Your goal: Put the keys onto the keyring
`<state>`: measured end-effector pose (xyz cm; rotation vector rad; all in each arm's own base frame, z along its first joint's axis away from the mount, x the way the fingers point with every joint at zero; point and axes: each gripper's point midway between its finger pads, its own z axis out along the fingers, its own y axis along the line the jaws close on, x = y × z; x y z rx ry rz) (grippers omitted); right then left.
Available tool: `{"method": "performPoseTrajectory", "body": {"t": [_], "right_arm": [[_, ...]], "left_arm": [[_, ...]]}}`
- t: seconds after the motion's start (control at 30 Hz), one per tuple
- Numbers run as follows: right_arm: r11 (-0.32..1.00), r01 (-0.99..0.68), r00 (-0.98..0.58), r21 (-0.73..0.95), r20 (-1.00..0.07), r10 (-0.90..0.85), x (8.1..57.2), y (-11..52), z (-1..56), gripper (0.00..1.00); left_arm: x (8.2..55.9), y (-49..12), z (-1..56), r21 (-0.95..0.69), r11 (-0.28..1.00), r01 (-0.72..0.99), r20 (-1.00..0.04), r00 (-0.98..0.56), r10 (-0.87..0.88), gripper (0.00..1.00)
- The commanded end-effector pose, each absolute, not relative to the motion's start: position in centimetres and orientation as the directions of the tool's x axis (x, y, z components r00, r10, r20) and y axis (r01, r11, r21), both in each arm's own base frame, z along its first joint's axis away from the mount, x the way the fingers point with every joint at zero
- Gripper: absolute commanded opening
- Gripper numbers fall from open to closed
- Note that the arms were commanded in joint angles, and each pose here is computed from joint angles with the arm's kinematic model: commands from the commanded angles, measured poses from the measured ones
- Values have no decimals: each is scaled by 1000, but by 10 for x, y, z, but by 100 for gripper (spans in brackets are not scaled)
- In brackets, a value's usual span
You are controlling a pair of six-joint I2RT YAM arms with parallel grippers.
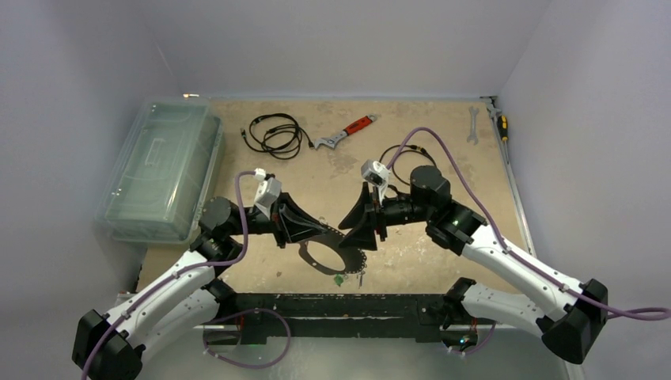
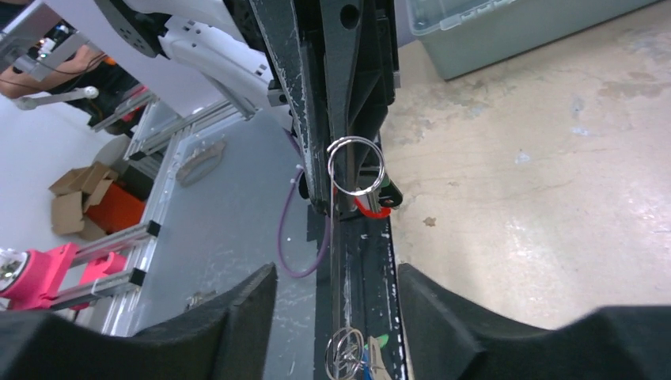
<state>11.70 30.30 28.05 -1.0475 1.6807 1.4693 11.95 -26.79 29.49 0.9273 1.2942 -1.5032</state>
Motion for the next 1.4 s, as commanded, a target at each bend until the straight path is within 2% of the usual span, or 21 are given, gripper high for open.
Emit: {"method": "performPoseTrajectory", "body": {"t": [0.0,0.2,0.4,0.5,0.57,0.7,0.83,1.1,1.2,1.37], "right_arm": [[-96,-906,-402,413,-908,-115,105,309,307,53],[-121,-896,-416,427,-903,-104,105,315,307,23],[-140,-889,-420,436,-898,-132,102,324,300,20],[-141,-894,-407,425,-903,-137,101,327,299,7],[-131,-904,-392,408,-911,-127,101,327,301,0],[-78,-929,-355,363,-930,-95,106,322,306,0],[-39,-931,-359,364,-928,-99,110,319,304,0],[10,-923,-383,386,-914,-133,113,316,292,0],[15,-922,-384,386,-911,-151,112,314,288,0],[70,-916,-402,396,-894,-198,116,309,276,0]], "left_arm": [[114,-263,313,-160,-48,986,-955,-167,-244,0],[118,-264,310,-167,-35,985,-950,-171,-263,0],[122,-265,310,-179,-21,984,-946,-178,-271,0],[124,-265,308,-192,-9,981,-945,-188,-268,1],[125,-266,305,-199,-4,980,-948,-194,-253,8],[126,-266,301,-206,6,978,-954,-200,-222,28],[129,-265,298,-236,41,971,-958,-225,-179,40],[139,-268,286,-353,98,930,-934,-343,-103,41],[142,-264,284,-313,136,940,-950,-310,-43,42],[143,-252,289,-158,184,970,-983,-171,61,42]]}}
